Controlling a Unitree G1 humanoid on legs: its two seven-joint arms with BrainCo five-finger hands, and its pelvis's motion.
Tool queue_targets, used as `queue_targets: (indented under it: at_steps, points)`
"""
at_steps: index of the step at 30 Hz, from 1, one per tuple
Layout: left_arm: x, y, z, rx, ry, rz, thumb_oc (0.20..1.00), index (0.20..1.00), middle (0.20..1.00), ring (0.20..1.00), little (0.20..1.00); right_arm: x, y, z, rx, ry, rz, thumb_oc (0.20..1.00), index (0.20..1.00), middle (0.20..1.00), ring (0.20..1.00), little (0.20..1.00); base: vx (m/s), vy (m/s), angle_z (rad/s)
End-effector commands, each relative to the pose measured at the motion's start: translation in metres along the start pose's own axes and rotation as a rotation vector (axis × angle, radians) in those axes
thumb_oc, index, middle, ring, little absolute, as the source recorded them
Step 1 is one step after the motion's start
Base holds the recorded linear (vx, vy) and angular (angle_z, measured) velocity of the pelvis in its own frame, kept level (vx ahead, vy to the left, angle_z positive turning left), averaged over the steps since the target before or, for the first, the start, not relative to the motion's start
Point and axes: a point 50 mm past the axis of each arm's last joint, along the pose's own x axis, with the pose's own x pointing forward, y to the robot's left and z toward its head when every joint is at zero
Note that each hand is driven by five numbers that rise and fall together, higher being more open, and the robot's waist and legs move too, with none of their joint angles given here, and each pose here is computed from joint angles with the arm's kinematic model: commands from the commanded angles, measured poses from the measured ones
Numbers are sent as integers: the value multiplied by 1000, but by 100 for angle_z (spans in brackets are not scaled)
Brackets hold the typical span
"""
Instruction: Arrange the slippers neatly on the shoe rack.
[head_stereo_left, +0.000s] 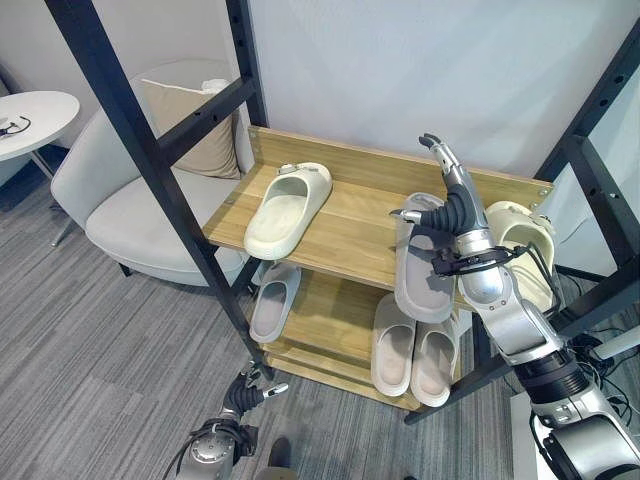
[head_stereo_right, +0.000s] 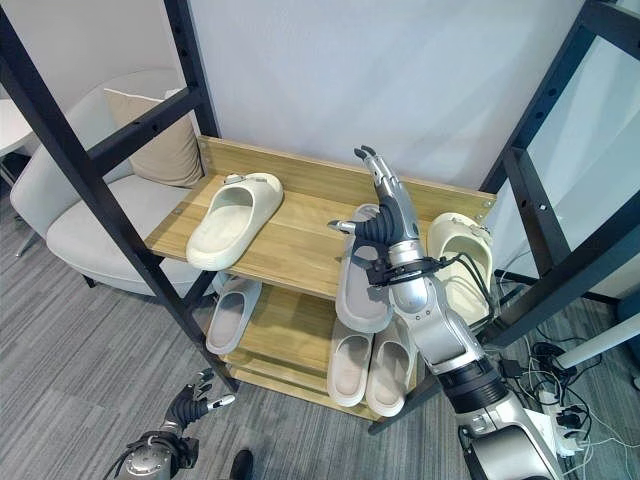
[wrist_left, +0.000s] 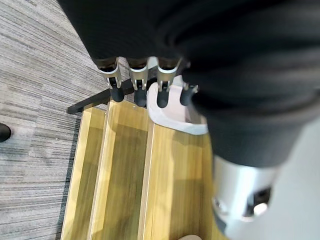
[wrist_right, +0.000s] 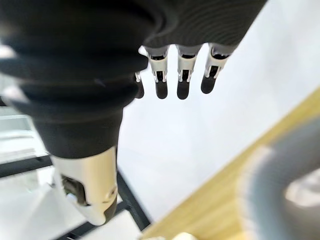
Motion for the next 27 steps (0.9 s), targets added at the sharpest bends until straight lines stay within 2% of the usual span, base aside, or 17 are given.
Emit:
queue_targets:
  at_steps: [1, 12, 19, 24, 27]
  points:
    - [10, 8, 16, 12, -55, 25, 1000, 1000, 1000, 1000, 1000, 16, -34, 22, -18, -154, -103, 1000, 1000, 1000, 1000, 1000, 0, 0, 0]
    - [9, 11, 13, 10, -44, 43, 1000, 1000, 1000, 1000, 1000, -8, -53, 2, -124, -72, -126, 1000, 1000, 1000, 1000, 1000, -3, 2, -2]
    - [7, 10, 11, 19, -42, 27, 1000, 1000, 1000, 1000, 1000, -21, -43, -28, -171, 64, -57, 1000, 1000, 1000, 1000, 1000, 1, 1, -1]
    - [7, 8, 11, 19, -44, 16, 1000, 1000, 1000, 1000, 1000, -16, -32, -39, -182, 113, -21, 1000, 1000, 1000, 1000, 1000, 0, 0, 0]
    - [7, 8, 7, 23, -29, 15, 1000, 1000, 1000, 1000, 1000, 4, -19, -47, -211, 144, 29, 1000, 1000, 1000, 1000, 1000, 0, 0, 0]
